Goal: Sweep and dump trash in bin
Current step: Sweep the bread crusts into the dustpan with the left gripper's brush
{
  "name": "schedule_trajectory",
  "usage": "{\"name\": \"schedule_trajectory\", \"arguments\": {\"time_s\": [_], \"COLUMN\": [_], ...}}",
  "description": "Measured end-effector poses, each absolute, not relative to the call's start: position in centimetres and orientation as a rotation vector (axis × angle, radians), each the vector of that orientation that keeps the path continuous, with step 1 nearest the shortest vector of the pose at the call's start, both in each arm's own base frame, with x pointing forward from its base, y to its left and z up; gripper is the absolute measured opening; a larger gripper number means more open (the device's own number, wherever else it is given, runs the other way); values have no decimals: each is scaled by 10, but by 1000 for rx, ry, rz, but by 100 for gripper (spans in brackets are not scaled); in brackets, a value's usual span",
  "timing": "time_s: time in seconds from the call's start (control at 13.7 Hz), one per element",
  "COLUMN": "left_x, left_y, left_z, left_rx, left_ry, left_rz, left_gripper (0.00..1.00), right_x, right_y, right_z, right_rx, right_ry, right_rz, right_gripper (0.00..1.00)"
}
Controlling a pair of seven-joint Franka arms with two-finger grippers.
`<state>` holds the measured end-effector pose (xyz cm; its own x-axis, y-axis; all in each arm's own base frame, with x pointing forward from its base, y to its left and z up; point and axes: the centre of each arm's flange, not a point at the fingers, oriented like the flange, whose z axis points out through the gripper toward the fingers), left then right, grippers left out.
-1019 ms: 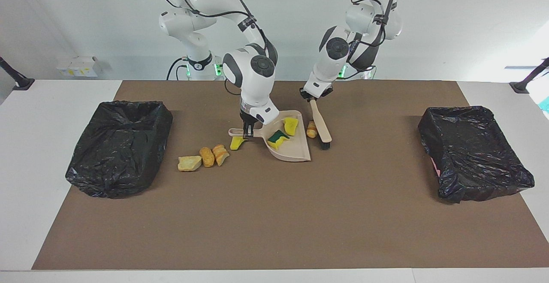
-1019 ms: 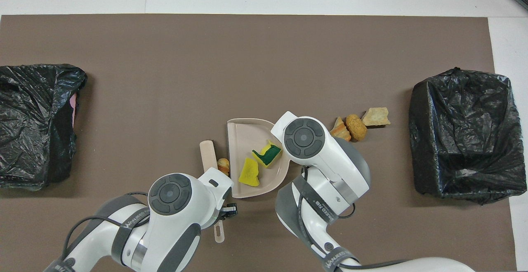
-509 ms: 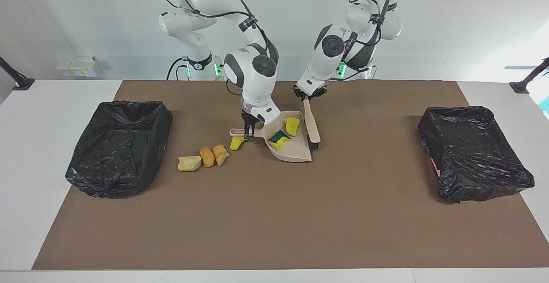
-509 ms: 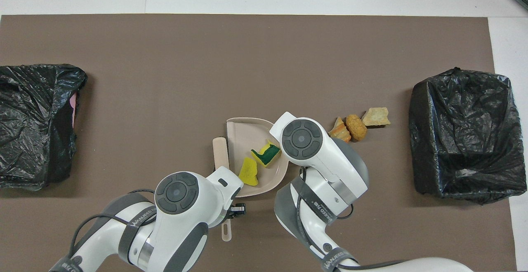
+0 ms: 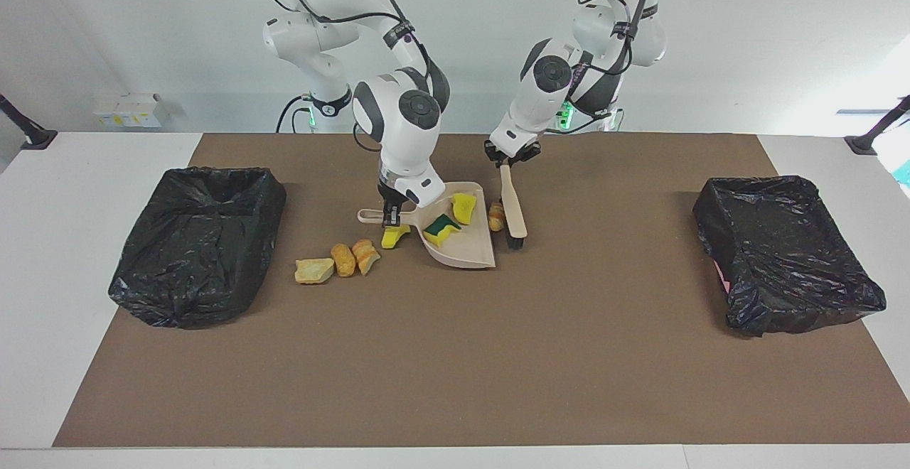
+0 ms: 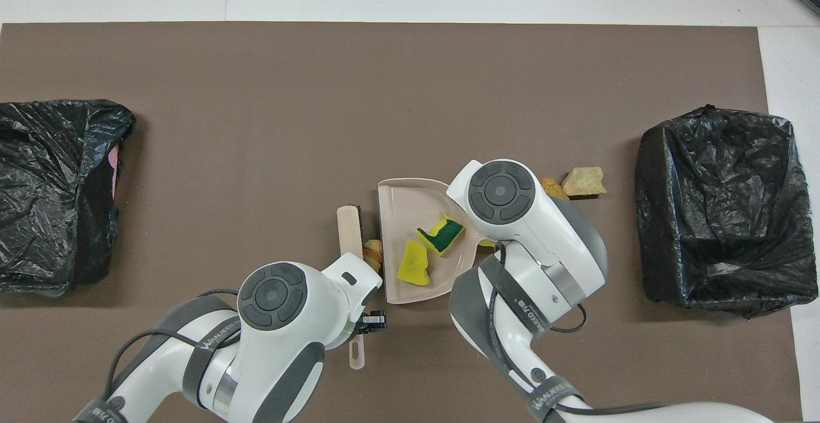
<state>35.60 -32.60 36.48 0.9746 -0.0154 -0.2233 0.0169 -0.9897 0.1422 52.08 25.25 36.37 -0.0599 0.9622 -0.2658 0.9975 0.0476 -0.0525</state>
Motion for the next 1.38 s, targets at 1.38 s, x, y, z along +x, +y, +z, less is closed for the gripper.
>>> {"name": "schedule_trajectory", "arguments": {"time_s": [1.38], "left_x": [356], "left_y": [-311], "left_z": [360], "left_rx": [2988], "left_ry": [-55], "left_rz": [-466], "left_gripper": [26], "right_x": [502], "right_y": [292], "right_z": [344], "right_rx": [1858], "right_ry": [2171], "right_rz": [-367], "right_gripper": [32]}}
